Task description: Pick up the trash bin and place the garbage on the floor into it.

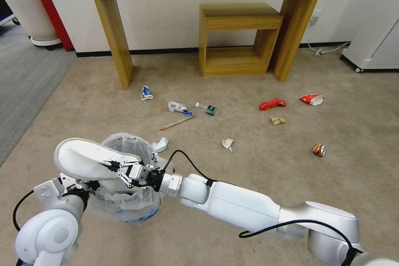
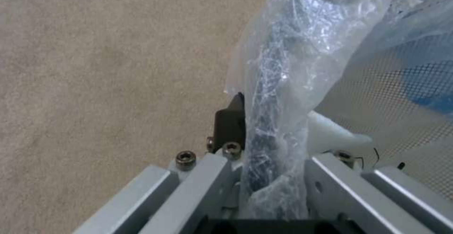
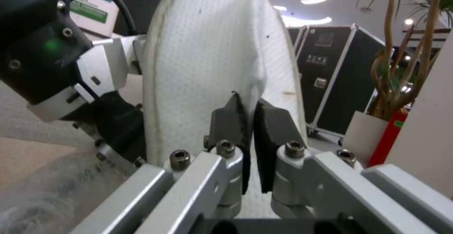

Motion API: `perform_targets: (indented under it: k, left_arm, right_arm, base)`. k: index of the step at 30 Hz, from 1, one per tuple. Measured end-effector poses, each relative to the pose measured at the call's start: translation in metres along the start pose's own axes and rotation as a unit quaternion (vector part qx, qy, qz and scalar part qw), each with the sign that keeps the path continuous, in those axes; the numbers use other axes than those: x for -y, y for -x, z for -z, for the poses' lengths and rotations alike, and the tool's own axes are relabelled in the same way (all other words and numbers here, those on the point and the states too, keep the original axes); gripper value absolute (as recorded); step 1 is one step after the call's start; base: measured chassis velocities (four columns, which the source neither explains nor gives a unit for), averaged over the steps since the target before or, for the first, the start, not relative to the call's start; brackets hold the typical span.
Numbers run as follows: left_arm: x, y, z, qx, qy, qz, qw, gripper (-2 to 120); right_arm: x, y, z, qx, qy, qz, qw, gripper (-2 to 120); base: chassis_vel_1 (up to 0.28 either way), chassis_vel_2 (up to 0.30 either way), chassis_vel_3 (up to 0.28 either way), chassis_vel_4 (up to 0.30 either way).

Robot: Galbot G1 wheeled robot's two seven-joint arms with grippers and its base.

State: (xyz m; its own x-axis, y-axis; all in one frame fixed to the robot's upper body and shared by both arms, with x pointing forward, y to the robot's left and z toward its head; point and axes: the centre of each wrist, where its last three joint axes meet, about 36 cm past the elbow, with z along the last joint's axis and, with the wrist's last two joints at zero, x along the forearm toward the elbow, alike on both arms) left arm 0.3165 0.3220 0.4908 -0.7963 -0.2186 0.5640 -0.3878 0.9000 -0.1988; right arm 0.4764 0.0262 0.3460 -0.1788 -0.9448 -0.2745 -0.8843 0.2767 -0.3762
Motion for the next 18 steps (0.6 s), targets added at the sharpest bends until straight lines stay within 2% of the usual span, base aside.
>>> perform_targets:
  k: [2, 3, 6, 7, 10, 11, 14, 16, 17, 18]
  left_arm:
    - [0.000, 0.000, 0.000, 0.000, 0.000, 0.000, 1.0000, 0]
    - [0.000, 0.000, 0.000, 0.000, 0.000, 0.000, 1.0000, 0]
    - [0.000, 0.000, 0.000, 0.001, 0.000, 0.000, 1.0000, 0]
    - [0.000, 0.000, 0.000, 0.001, 0.000, 0.000, 1.0000, 0]
    - [-0.001, 0.001, 0.000, 0.000, 0.000, 0.002, 1.0000, 0]
    - [-0.001, 0.001, 0.000, 0.000, 0.000, 0.002, 1.0000, 0]
    - [-0.001, 0.002, 0.000, -0.001, 0.001, 0.003, 1.0000, 0]
    - [-0.001, 0.002, 0.000, -0.001, 0.001, 0.003, 1.0000, 0]
    - [-0.001, 0.003, 0.000, -0.002, 0.002, 0.003, 1.0000, 0]
    - [-0.001, 0.003, 0.000, -0.002, 0.002, 0.004, 1.0000, 0]
  right_arm:
    - [0.001, -0.003, -0.002, -0.004, -0.001, -0.002, 1.000, 18]
    - [0.001, -0.003, -0.002, -0.004, -0.001, -0.002, 1.000, 18]
    - [0.002, -0.006, -0.004, -0.009, -0.006, -0.003, 1.000, 33]
    - [0.002, -0.006, -0.004, -0.009, -0.006, -0.003, 1.000, 33]
    - [0.004, -0.007, -0.003, -0.008, -0.008, -0.009, 1.000, 47]
    - [0.004, -0.007, -0.003, -0.008, -0.008, -0.009, 1.000, 47]
    - [0.009, -0.006, 0.006, -0.002, -0.007, -0.024, 1.000, 61]
    - [0.010, -0.006, 0.007, -0.001, -0.006, -0.027, 1.000, 62]
    - [0.011, -0.006, 0.011, 0.001, -0.004, -0.033, 0.999, 71]
    - [0.012, -0.006, 0.013, 0.002, -0.002, -0.038, 0.999, 73]
  base:
    - [0.000, 0.000, 0.000, 0.000]
    - [0.000, 0.000, 0.000, 0.000]
    - [0.000, 0.000, 0.000, 0.000]
    - [0.000, 0.000, 0.000, 0.000]
    - [0.000, 0.000, 0.000, 0.000]
    - [0.000, 0.000, 0.000, 0.000]
    - [0.000, 0.000, 0.000, 0.000]
    - [0.000, 0.000, 0.000, 0.000]
    - [0.000, 0.000, 0.000, 0.000]
    - [0.000, 0.000, 0.000, 0.000]
